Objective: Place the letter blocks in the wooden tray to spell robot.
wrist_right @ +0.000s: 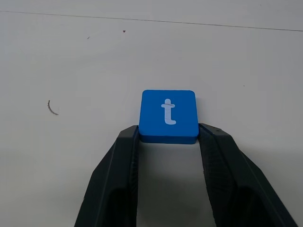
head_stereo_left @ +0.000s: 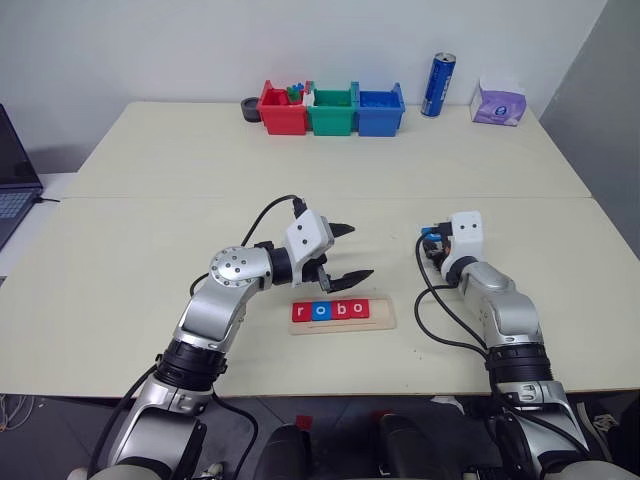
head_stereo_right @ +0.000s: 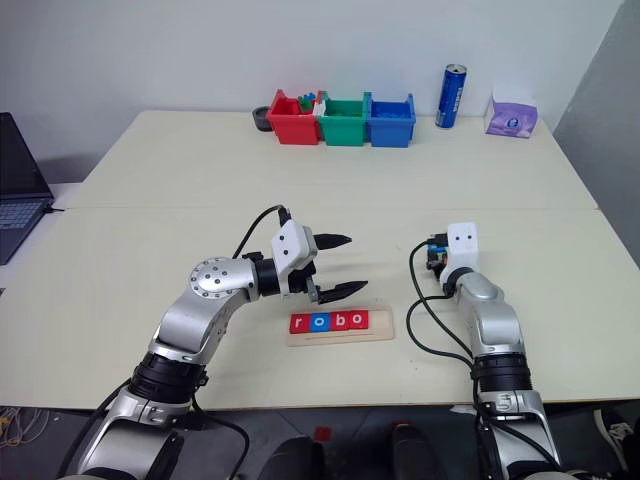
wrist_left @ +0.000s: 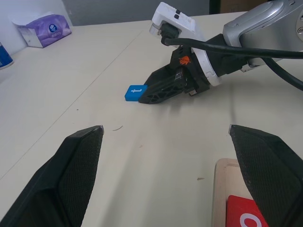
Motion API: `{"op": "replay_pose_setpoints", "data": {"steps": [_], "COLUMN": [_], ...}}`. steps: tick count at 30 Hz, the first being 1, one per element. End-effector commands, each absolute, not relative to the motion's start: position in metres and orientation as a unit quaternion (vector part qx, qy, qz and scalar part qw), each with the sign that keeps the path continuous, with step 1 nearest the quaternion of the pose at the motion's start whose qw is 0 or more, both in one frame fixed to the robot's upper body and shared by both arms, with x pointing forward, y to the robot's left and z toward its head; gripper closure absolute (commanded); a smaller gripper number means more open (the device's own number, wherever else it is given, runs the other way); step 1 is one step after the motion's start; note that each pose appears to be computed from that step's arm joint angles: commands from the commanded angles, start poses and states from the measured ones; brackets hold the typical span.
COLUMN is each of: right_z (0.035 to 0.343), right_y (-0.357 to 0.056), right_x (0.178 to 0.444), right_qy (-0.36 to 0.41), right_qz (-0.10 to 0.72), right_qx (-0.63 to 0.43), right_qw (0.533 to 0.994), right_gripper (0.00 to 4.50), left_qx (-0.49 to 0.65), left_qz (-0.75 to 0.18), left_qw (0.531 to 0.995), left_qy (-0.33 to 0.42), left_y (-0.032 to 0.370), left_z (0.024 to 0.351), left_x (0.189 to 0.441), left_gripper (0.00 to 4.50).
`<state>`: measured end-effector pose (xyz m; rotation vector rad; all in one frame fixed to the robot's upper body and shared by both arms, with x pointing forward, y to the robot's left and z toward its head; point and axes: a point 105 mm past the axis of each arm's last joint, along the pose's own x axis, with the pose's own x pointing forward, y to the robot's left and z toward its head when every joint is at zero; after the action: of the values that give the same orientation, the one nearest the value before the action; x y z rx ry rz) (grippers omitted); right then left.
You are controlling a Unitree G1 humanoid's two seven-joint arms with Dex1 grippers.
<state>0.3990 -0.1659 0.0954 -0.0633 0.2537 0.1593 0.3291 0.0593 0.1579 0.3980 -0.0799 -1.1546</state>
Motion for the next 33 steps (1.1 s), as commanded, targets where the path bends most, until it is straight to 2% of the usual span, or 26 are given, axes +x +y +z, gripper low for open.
{"op": "replay_pose_setpoints", "data": {"steps": [1, 3, 6, 12, 14, 18, 22, 30, 31, 33], "right_z": [0.108, 0.114, 0.116, 0.097, 0.095, 0.092, 0.091, 0.107, 0.118, 0.138], "right_y": [-0.162, -0.160, -0.158, -0.152, -0.145, -0.135, -0.135, -0.135, -0.139, -0.145], "right_x": [0.389, 0.380, 0.350, 0.284, 0.269, 0.252, 0.248, 0.252, 0.257, 0.266], "right_qy": [0.115, 0.116, 0.138, 0.223, 0.240, 0.266, 0.281, 0.250, 0.226, 0.181], "right_qz": [0.107, 0.123, 0.156, 0.181, 0.186, 0.177, 0.159, 0.164, 0.163, 0.164], "right_qx": [-0.047, -0.053, -0.062, -0.051, -0.041, -0.023, -0.016, -0.011, -0.020, -0.034], "right_qw": [0.986, 0.984, 0.976, 0.957, 0.952, 0.947, 0.946, 0.954, 0.960, 0.969], "right_gripper": [3.04, 3.04, 3.04, 3.04, 3.04, 3.04, 3.04, 0.31, 0.04, 0.04], "left_qx": [0.194, 0.195, 0.199, 0.206, 0.209, 0.211, 0.210, 0.211, 0.212, 0.212], "left_qz": [-0.558, -0.565, -0.585, -0.637, -0.642, -0.641, -0.641, -0.642, -0.641, -0.639], "left_qw": [0.805, 0.800, 0.785, 0.742, 0.738, 0.738, 0.738, 0.737, 0.737, 0.739], "left_qy": [-0.056, -0.054, -0.048, -0.019, -0.015, -0.016, -0.019, -0.017, -0.016, -0.016], "left_y": [0.055, 0.056, 0.058, 0.068, 0.070, 0.070, 0.069, 0.071, 0.071, 0.072], "left_z": [0.165, 0.164, 0.161, 0.149, 0.148, 0.148, 0.149, 0.147, 0.146, 0.145], "left_x": [0.321, 0.316, 0.306, 0.275, 0.272, 0.274, 0.276, 0.277, 0.277, 0.279], "left_gripper": [0.00, 0.00, 0.00, 0.00, 0.00, 0.00, 0.00, 0.00, 0.00, 0.00]}}
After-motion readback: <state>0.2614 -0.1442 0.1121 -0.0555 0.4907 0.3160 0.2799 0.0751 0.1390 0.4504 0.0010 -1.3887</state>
